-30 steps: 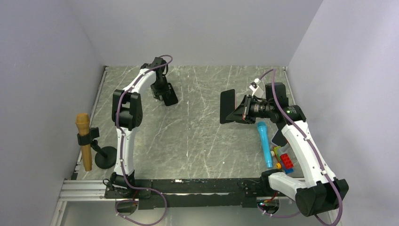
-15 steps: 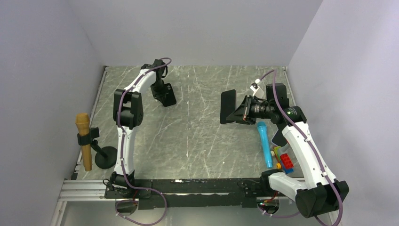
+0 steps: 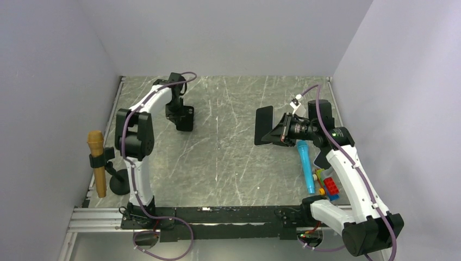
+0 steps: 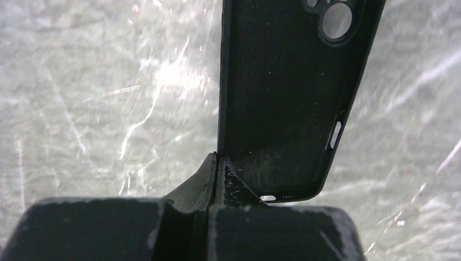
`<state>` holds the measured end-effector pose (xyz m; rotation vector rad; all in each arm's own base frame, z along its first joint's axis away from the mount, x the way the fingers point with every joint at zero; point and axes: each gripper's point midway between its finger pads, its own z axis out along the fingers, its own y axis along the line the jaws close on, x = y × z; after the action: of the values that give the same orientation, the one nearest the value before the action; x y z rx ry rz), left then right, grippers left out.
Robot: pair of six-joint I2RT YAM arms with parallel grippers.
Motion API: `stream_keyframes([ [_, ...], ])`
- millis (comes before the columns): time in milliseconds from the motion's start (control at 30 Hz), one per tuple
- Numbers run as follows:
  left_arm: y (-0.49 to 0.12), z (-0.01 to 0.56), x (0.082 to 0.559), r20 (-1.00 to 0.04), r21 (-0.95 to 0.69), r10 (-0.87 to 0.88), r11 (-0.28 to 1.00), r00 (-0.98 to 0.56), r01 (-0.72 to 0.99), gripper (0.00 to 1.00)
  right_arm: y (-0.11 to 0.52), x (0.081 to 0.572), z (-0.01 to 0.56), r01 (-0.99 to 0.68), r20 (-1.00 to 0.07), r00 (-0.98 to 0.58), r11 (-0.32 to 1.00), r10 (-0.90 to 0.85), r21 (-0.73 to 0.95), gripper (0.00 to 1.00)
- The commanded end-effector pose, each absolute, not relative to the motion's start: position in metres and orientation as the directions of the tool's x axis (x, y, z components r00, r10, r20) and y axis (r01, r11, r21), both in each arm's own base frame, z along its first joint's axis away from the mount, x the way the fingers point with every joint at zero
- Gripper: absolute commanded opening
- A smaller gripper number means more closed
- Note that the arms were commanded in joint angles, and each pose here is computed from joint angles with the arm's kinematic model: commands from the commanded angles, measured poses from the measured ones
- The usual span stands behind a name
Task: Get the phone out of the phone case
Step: Move the phone case to the center of the board.
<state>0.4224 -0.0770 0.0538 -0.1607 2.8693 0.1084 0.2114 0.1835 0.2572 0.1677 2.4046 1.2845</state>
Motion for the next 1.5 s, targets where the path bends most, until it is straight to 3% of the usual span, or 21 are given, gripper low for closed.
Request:
stream_keyframes([
  [0, -0.073, 0.098, 0.406, -0.379, 0.045, -0.01, 0.999, -0.925, -0.029, 0.0, 0.184, 0.215, 0.268, -0.166, -0.372, -0.883, 0.55, 0.287, 0.818, 0.0],
  [300, -0.087, 0.105, 0.324, -0.391, -0.071, -0.031, 0.997, -0.92, -0.004, 0.0, 0.19, 0.217, 0.261, -0.16, -0.345, -0.893, 0.512, 0.29, 0.844, 0.0],
  [600, -0.14, 0.077, 0.217, -0.259, -0.107, -0.082, 0.993, -0.962, -0.056, 0.0, 0.202, 0.231, 0.256, -0.138, -0.304, -0.902, 0.462, 0.305, 0.876, 0.0],
  [1133, -0.118, 0.038, 0.145, -0.224, -0.066, -0.193, 0.981, -0.955, -0.182, 0.01, 0.295, 0.232, 0.211, -0.086, -0.203, -0.946, 0.408, 0.253, 0.909, 0.0],
  [1233, -0.115, 0.033, 0.141, -0.215, -0.054, -0.195, 0.981, -0.957, -0.188, 0.09, 0.304, 0.236, 0.19, -0.067, -0.19, -0.946, 0.417, 0.261, 0.906, 0.0],
  [1467, -0.105, 0.039, 0.138, -0.209, 0.001, -0.229, 0.972, -0.951, -0.235, 0.51, 0.331, 0.249, 0.162, -0.051, -0.193, -0.934, 0.426, 0.299, 0.903, 0.0],
])
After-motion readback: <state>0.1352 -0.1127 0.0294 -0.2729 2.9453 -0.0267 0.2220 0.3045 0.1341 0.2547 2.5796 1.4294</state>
